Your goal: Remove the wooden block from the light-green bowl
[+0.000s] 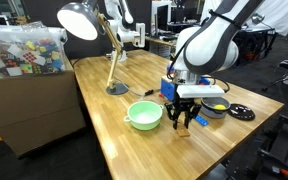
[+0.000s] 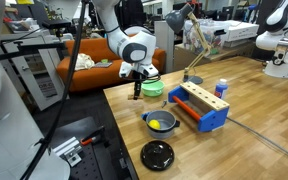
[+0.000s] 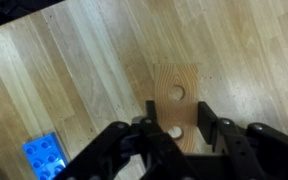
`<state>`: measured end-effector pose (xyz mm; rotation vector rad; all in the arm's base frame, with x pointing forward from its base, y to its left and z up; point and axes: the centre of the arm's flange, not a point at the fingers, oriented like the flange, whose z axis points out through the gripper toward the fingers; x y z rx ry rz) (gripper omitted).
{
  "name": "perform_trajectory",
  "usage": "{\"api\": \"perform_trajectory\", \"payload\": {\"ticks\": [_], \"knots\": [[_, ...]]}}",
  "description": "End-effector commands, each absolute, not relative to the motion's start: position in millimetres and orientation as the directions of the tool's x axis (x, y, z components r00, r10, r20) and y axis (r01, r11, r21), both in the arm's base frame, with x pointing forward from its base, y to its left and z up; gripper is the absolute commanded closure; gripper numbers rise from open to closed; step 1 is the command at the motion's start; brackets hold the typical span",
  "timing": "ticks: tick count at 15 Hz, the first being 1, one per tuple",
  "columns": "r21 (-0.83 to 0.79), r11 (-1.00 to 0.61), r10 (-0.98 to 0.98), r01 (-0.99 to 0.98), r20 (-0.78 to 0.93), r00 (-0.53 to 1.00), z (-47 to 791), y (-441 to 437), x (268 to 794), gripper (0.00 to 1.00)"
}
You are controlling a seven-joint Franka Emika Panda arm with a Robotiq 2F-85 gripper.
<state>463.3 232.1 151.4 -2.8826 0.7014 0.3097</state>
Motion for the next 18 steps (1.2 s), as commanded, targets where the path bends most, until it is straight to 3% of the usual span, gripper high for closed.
{"api": "perform_trajectory", "payload": {"ticks": [1,4,5,6,8,11,13,18], "knots": [[-0.124,-0.821,-0.526,-0.558,-0.218,0.822,143.7,223.0,465.4,0.81],[-0.09,-0.795,-0.572,-0.599,-0.217,0.791,138.0,219.1,467.9,0.81],[-0.092,-0.793,-0.572,-0.602,-0.227,0.788,136.8,219.0,468.0,0.75],[-0.085,-0.792,-0.576,-0.605,-0.228,0.785,136.0,219.4,467.8,0.31],[-0.086,-0.786,-0.582,-0.612,-0.23,0.78,137.0,220.3,468.2,0.25],[-0.118,-0.802,-0.548,-0.585,-0.242,0.801,141.6,224.1,468.6,0.05],[-0.153,-0.826,-0.496,-0.542,-0.258,0.829,149.9,231.7,466.3,0.0],[-0.159,-0.849,-0.462,-0.504,-0.242,0.853,153.3,245.8,466.3,0.0]]}}
